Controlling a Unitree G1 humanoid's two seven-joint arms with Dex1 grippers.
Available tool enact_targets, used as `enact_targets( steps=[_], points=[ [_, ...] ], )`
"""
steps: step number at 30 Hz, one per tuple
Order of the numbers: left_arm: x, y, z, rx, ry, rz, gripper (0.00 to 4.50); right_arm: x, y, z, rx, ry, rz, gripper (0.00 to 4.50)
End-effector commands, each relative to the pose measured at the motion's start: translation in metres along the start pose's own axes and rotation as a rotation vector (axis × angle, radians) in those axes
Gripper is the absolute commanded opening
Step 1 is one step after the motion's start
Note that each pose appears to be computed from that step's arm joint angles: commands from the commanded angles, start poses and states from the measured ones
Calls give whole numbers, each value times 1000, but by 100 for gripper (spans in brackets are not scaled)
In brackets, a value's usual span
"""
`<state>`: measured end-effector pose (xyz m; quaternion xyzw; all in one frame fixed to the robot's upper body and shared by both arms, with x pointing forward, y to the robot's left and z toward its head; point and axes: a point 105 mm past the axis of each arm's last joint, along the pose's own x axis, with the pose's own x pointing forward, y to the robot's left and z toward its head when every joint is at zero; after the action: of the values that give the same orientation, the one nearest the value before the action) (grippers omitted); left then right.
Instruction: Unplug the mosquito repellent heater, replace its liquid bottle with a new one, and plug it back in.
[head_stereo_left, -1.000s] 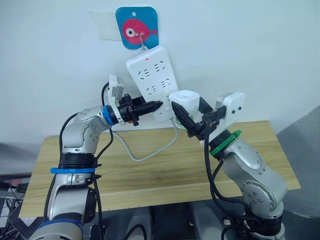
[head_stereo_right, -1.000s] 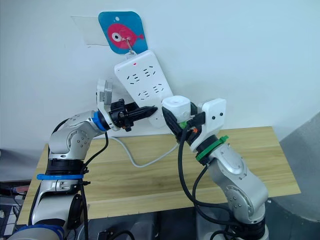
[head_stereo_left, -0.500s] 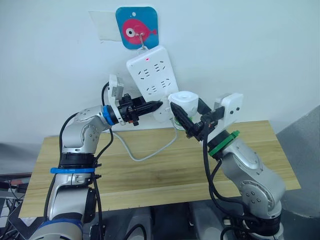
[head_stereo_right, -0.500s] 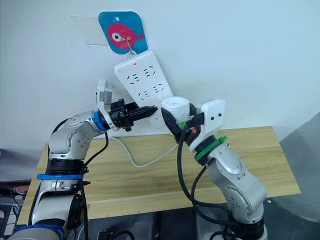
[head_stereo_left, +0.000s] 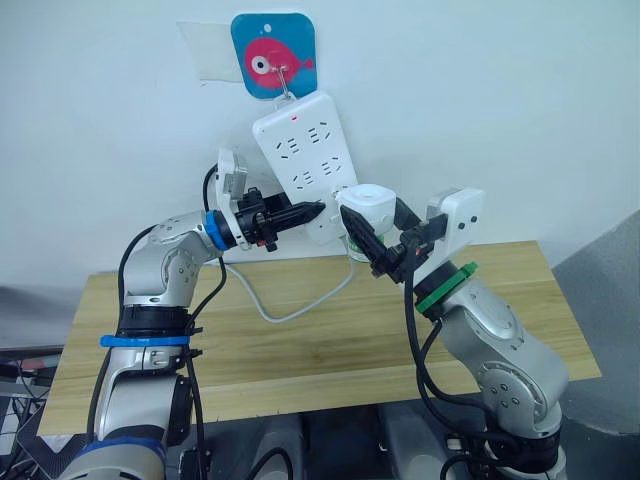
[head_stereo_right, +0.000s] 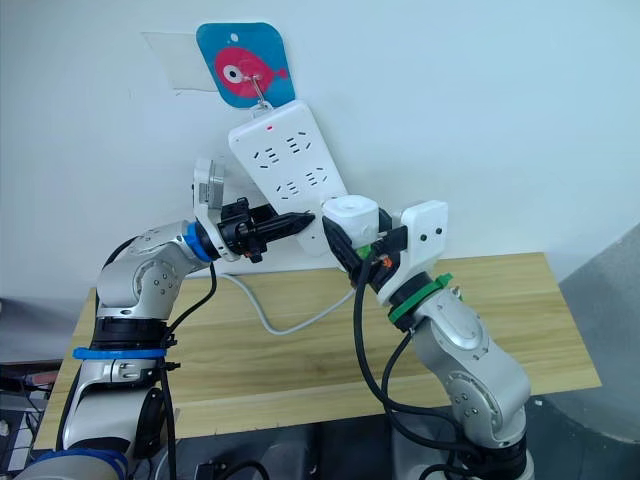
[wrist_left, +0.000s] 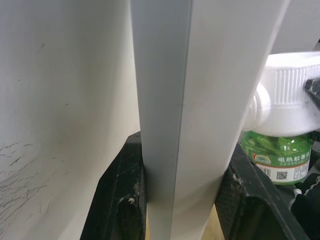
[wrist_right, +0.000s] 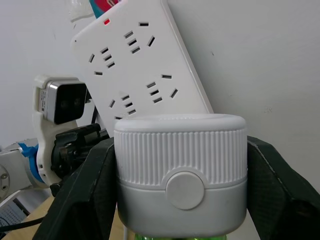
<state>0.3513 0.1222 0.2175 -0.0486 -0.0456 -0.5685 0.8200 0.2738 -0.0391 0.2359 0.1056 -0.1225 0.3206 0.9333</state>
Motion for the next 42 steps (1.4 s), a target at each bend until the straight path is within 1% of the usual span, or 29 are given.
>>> enact_targets(
  steps=[1, 9, 23, 27, 31, 38, 42],
  points=[
    [2, 0, -4, -15, 24, -8, 132, -2, 4, 18, -5, -81, 9, 306],
    [2, -1, -5, -17, 25, -13, 132, -1, 0, 16, -18, -70, -15, 306],
    [5, -5, -5, -22, 16, -21, 132, 2, 5, 14, -4, -80, -58, 306],
    [8, -6, -5, -29, 0, -14, 132, 7, 2, 3, -92, -34, -101, 306],
    [10, -8, -6, -53, -15, 0, 132, 13, -2, -2, -135, -38, -153, 306],
    [10, -5, 3, -126, -63, 44, 132, 21, 11, -12, -94, -57, -118, 306],
    [10, -9, 3, -128, -61, 37, 132, 29, 12, -19, -89, -66, -129, 306]
  ],
)
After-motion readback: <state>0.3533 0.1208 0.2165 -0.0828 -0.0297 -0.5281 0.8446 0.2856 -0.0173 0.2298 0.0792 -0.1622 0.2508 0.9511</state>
